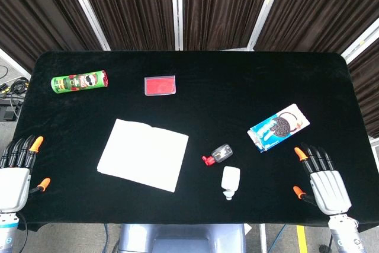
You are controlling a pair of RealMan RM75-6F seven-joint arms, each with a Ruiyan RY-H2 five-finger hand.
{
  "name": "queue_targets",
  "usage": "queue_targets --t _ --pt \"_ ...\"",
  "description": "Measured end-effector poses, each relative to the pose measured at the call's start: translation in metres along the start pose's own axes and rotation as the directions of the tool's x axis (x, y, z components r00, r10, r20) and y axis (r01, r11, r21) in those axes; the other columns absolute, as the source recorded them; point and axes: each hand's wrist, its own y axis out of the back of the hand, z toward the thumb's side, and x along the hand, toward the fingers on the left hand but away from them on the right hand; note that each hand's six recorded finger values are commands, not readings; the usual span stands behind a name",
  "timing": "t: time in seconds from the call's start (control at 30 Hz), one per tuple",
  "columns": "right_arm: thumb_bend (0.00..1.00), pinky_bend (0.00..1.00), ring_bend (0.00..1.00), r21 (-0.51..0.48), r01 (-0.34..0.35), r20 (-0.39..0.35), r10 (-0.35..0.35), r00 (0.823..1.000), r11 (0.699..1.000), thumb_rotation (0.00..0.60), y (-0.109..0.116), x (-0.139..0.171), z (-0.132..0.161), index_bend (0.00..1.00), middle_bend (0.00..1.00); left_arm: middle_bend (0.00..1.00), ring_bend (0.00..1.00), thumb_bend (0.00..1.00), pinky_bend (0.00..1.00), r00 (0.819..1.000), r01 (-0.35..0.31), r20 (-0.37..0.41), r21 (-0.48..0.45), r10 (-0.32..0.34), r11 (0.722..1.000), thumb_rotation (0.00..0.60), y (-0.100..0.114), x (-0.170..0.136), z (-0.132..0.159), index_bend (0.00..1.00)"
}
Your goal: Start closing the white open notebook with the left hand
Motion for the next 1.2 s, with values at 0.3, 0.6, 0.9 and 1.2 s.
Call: queue_targets --t 0.3,0.6,0.9,1.2 --pt "0.09 0.00 0.00 -0.014 0.014 0.007 -0.014 1.000 1.000 0.600 0.004 0.000 -0.002 0.00 0.00 0.00 0.00 0.00 0.00 1.000 0.003 -0.001 -0.006 -0.003 1.000 0.600 0.000 0.000 0.000 0.00" --pt "0.09 0.00 0.00 -0.013 0.043 0.039 -0.043 0.998 0.999 0.600 0.011 -0.002 -0.008 0.00 0.00 0.00 0.00 0.00 0.00 1.000 0.011 0.005 -0.008 -0.011 1.000 0.600 -0.001 0.001 0.001 0.00" --pt "0.08 0.00 0.00 -0.026 0.080 0.110 -0.077 0.991 0.996 0.600 0.020 -0.005 -0.024 0.00 0.00 0.00 0.00 0.00 0.00 0.999 0.029 0.012 -0.009 -0.029 1.000 0.600 -0.006 0.003 0.003 0.00" --pt "0.09 0.00 0.00 -0.038 0.084 0.114 -0.079 0.990 0.996 0.600 0.024 -0.005 -0.025 0.00 0.00 0.00 0.00 0.02 0.00 0.995 0.078 0.060 0.010 -0.079 0.997 0.600 -0.015 0.009 0.012 0.00"
